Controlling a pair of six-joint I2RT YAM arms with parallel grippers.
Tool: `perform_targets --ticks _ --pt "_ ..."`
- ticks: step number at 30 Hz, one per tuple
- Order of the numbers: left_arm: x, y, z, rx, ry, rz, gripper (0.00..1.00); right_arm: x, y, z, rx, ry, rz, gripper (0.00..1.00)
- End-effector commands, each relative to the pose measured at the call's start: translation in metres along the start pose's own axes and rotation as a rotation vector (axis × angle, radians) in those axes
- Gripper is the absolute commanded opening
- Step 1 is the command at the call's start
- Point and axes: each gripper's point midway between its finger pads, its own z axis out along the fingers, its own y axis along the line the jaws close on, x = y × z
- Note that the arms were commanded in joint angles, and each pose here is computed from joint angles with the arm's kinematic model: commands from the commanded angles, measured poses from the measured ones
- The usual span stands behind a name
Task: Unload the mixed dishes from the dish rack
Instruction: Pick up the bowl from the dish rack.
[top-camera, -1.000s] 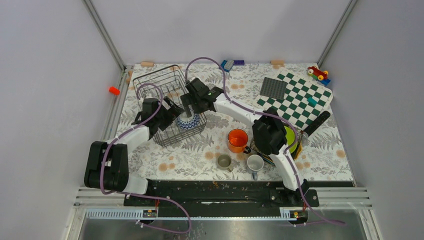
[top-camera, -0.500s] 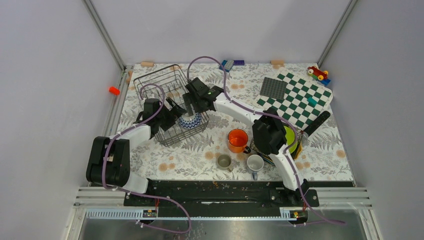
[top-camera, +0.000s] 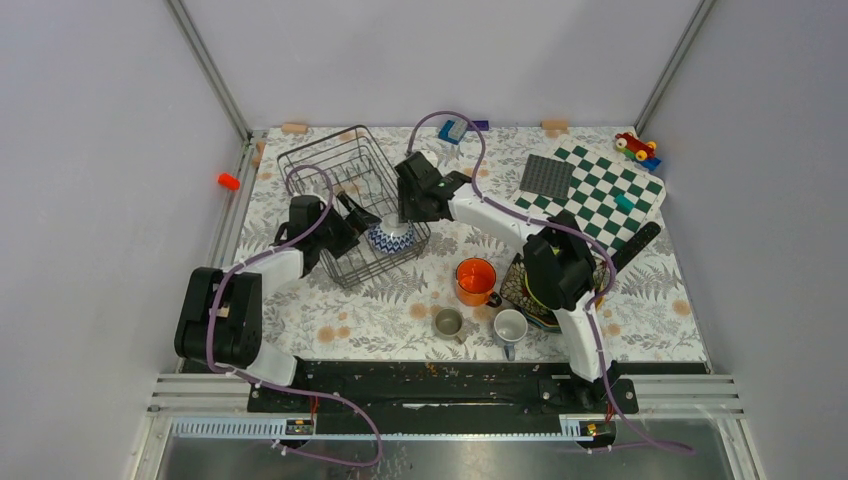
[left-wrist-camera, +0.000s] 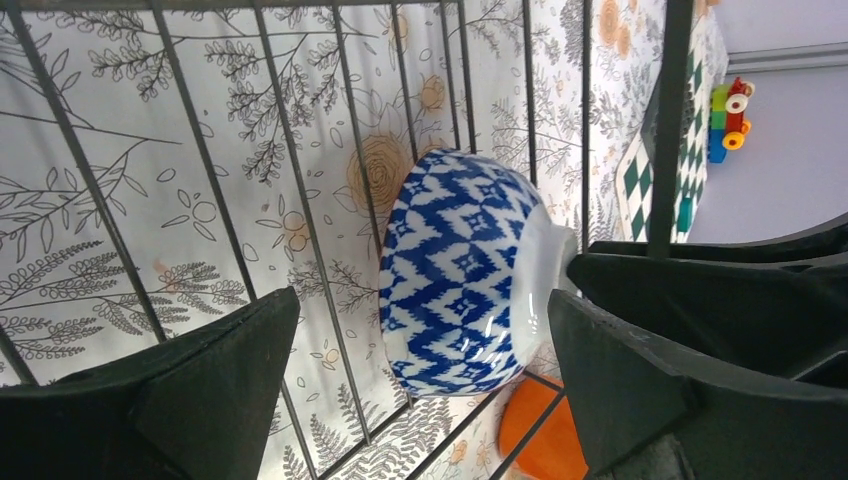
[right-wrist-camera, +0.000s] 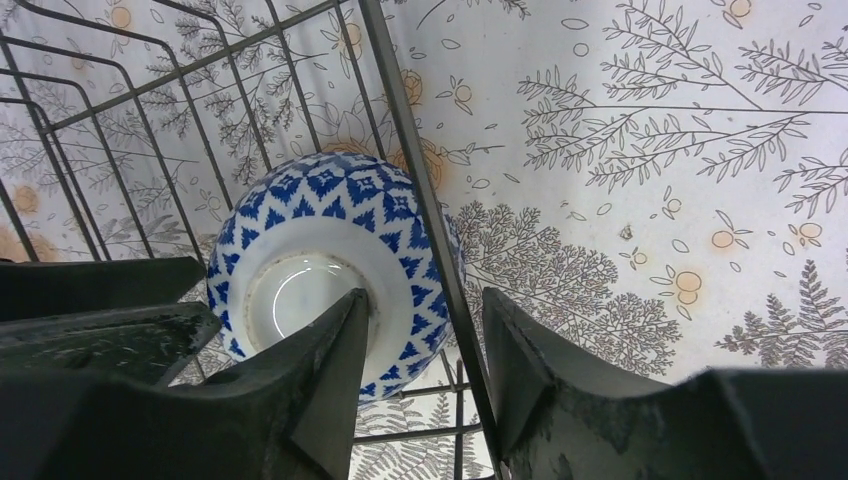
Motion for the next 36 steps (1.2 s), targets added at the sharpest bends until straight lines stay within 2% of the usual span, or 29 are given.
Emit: perform_targets --ticks 1,7,16,19,22,25,27,32,36 --pt "-0.001 -0.015 0.004 0.026 -0.001 0.053 0.99 -0.005 -0.011 -0.007 0.013 0.000 0.071 0.43" --pt "0.013 -0.035 0.013 0.121 0.046 0.046 0.99 0.000 -0.006 -0.005 -0.013 0.020 0.078 0.41" --pt "0.017 -0.066 0.016 0.282 0.038 -0.034 0.98 0.002 -0.002 -0.008 -0.052 0.021 0.078 0.39" --pt "0.017 -0.077 0.015 0.333 0.045 -0.067 0.89 0.003 0.004 -0.010 -0.087 0.019 0.081 0.39" --pt "0.018 -0.085 0.016 0.374 0.049 -0.084 0.73 0.004 0.006 -0.011 -0.108 0.023 0.080 0.38" --pt "0.018 -0.085 0.019 0.367 0.052 -0.089 0.59 0.004 0.005 -0.013 -0.106 0.020 0.082 0.38" --pt "0.019 -0.080 0.021 0.336 0.054 -0.083 0.54 0.004 0.005 -0.014 -0.109 0.017 0.081 0.40" --pt "0.021 -0.079 0.021 0.314 0.044 -0.067 0.39 0.000 0.005 -0.021 -0.109 0.001 0.083 0.59" --pt "0.019 -0.084 0.019 0.334 0.043 -0.070 0.28 -0.007 0.003 -0.030 -0.104 -0.027 0.086 0.68"
